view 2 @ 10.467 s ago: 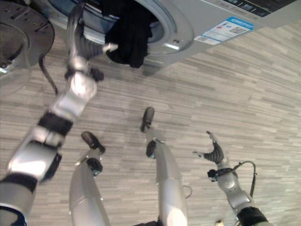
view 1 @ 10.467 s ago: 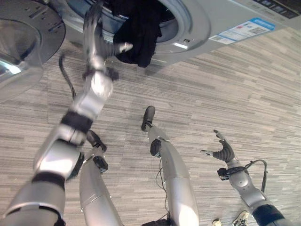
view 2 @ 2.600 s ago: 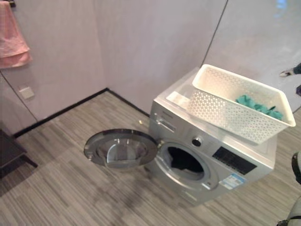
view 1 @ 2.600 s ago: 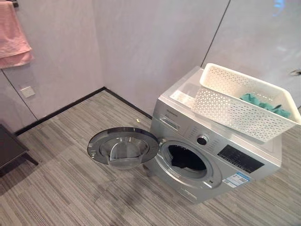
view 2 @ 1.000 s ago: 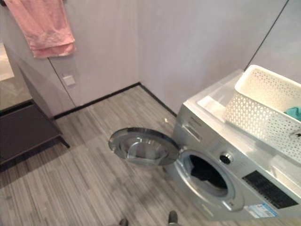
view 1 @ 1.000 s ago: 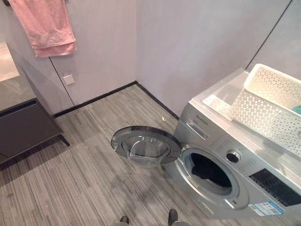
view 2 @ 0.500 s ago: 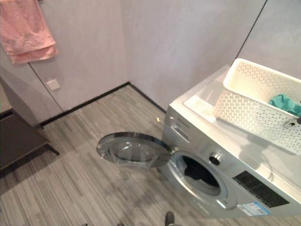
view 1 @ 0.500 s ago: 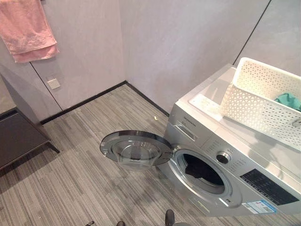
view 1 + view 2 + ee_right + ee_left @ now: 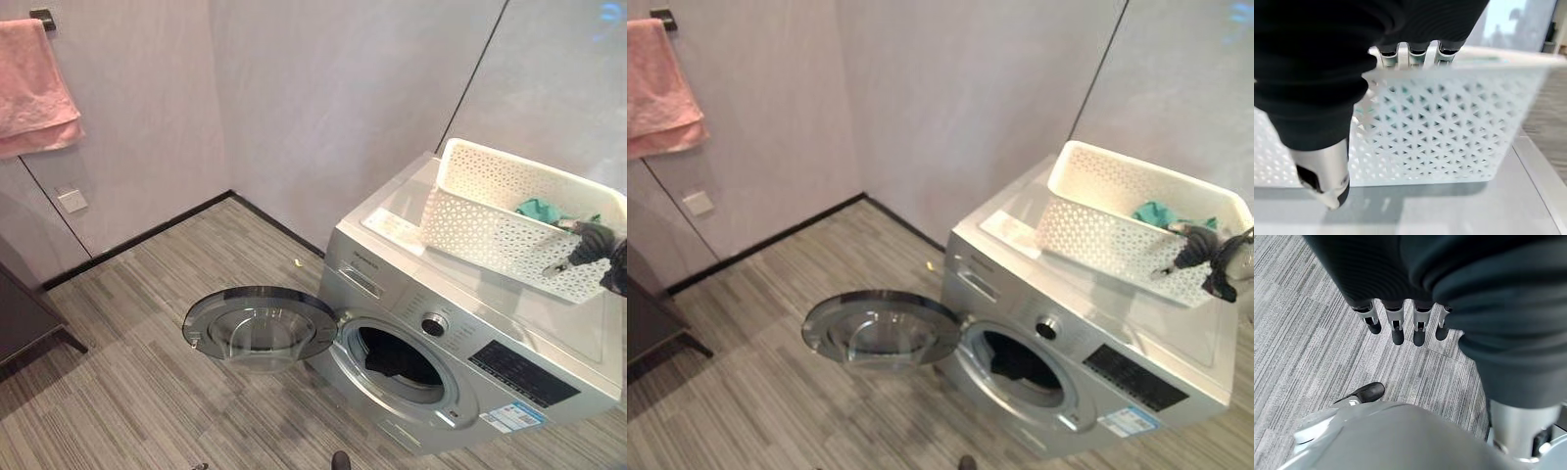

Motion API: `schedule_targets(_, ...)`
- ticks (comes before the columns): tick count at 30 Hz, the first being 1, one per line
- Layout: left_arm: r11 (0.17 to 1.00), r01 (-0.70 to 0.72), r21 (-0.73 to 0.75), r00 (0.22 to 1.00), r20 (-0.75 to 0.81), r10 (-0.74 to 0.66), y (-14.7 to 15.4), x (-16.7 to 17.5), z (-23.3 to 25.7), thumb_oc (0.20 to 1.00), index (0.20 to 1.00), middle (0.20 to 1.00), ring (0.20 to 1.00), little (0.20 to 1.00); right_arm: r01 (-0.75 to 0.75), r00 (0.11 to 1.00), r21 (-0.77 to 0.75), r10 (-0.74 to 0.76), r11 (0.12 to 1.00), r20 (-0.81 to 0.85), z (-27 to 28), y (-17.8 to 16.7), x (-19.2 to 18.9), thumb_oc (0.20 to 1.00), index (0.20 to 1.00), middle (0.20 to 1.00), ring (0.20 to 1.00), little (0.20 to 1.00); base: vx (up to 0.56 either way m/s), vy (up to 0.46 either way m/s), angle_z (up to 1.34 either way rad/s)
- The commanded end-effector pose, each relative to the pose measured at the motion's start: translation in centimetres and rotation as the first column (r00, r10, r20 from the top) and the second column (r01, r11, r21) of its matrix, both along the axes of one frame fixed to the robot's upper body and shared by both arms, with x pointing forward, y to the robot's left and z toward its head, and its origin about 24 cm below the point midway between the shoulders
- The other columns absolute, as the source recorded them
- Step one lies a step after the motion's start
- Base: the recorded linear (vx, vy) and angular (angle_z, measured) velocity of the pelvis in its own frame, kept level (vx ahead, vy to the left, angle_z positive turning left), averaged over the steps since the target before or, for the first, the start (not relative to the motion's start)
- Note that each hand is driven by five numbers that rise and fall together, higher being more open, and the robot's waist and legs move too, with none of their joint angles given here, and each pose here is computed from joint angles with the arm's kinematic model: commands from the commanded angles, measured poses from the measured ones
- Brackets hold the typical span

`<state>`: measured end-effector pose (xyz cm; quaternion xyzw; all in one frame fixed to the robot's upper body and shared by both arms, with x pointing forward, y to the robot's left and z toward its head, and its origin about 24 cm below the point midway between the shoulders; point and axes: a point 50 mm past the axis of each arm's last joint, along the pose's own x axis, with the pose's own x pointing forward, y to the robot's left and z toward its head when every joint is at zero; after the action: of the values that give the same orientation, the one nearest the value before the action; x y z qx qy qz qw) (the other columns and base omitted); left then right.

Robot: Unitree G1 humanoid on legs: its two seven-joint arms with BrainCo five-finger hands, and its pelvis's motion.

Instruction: Grab the laundry basket,head to the washer,open it,put in the laundry and shut it.

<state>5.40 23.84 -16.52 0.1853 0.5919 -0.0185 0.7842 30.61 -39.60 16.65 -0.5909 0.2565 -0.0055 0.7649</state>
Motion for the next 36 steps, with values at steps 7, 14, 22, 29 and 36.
schedule_targets(7,1.000,0.007,0.004,0.998,-0.057,-0.007,0.5,-1.7,-0.1,1.000,1.000,1.000,1.000,1.000,-0.030,1.000,0.034,0.030,0.999,0.000,-0.3,0.9,0.6,0.200,0.200,0.200,0.200,0.200,0.00,0.000,0.00)
schedule_targets(14,1.000,0.007,-0.021,1.000,-0.018,-0.007,-0.2,-0.6,-0.1,1.000,1.000,1.000,1.000,1.000,-0.236,0.970,0.071,0.239,0.969,-0.043,0.7,3.7,-0.7,0.200,0.200,0.200,0.200,0.200,0.01,0.010,0.04)
schedule_targets(22,0.998,0.039,-0.044,0.999,0.026,-0.038,-0.6,0.8,0.0,1.000,1.000,1.000,1.000,1.000,-0.405,0.898,0.118,0.419,0.907,-0.133,1.9,6.2,-3.3,0.200,0.200,0.200,0.200,0.200,0.00,0.000,0.00)
schedule_targets(29,0.999,0.030,-0.032,1.000,0.011,-0.029,-0.2,0.6,0.0,1.000,1.000,1.000,1.000,1.000,-0.360,0.915,0.124,0.376,0.925,-0.148,0.8,5.1,-4.2,0.533,0.533,0.533,0.533,0.533,0.00,-0.007,-0.09)
schedule_targets(36,0.999,0.051,-0.008,0.998,-0.029,-0.052,-0.2,-0.2,-0.2,1.000,1.000,1.000,1.000,1.000,-0.187,0.981,0.089,0.182,0.978,0.063,1.7,1.8,-3.4,1.000,1.000,1.000,1.000,1.000,0.00,0.000,0.00)
